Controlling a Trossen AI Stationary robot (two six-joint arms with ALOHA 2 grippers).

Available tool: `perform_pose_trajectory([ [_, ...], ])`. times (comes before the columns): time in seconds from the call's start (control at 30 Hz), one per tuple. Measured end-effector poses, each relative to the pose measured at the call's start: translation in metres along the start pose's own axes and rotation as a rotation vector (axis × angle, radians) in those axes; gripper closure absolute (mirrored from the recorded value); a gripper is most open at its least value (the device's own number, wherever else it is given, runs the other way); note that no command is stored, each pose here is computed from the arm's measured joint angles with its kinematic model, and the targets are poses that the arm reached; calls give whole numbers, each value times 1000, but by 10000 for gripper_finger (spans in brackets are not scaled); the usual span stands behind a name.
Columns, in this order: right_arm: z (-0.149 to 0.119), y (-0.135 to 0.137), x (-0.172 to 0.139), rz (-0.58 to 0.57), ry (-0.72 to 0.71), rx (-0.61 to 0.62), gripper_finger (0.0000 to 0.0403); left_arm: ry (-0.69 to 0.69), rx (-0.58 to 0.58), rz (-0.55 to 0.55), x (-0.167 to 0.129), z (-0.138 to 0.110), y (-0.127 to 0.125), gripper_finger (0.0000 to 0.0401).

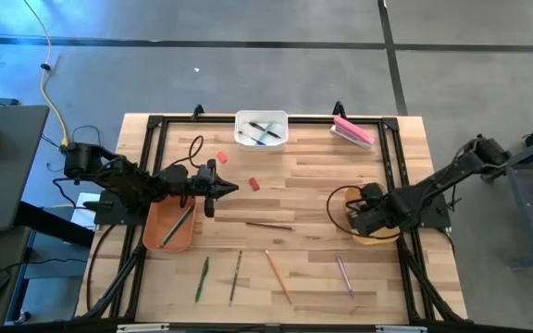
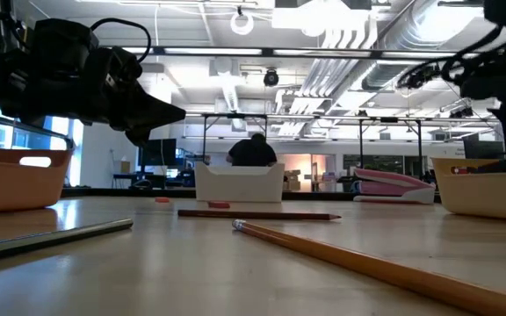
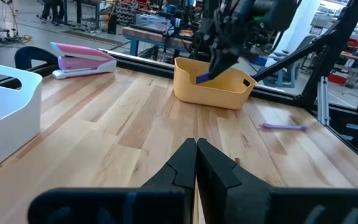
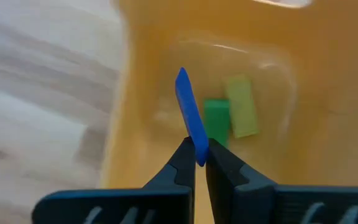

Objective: Sort crayons/erasers/pens/pencils in bins
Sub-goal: Put the blue eraser into the yellow bin, then put the brown pencil into the orange bin

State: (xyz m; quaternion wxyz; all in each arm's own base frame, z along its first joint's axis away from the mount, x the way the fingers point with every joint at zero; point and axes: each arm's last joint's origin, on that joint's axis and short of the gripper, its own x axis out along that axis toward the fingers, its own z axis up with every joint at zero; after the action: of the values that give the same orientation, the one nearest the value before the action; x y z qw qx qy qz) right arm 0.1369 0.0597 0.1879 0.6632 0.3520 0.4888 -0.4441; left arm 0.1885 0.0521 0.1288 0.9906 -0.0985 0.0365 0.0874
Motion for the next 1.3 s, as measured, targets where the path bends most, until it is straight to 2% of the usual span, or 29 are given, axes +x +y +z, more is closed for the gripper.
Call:
perform_pose_trajectory([
  [0.13, -4, 3, 13, -14, 1, 48, 399, 0, -1, -2, 0, 0, 0, 401],
  [0.27, -7, 8, 24, 20, 7, 65, 399, 1, -4, -4, 0, 0, 0, 401],
  [0.53, -3, 9, 33, -36, -4, 71, 393, 2, -4, -10, 0, 0, 0, 401],
  [0.87, -2, 11, 39, -80, 24, 76, 327, 2, -3, -10, 0, 0, 0, 401],
  [1.1, 1, 12, 25, -128, 45, 36, 290, 2, 0, -10, 0, 0, 0, 401],
  [1.3, 10, 18, -6, -182, 49, -87, 308, 2, 0, -10, 0, 0, 0, 401],
])
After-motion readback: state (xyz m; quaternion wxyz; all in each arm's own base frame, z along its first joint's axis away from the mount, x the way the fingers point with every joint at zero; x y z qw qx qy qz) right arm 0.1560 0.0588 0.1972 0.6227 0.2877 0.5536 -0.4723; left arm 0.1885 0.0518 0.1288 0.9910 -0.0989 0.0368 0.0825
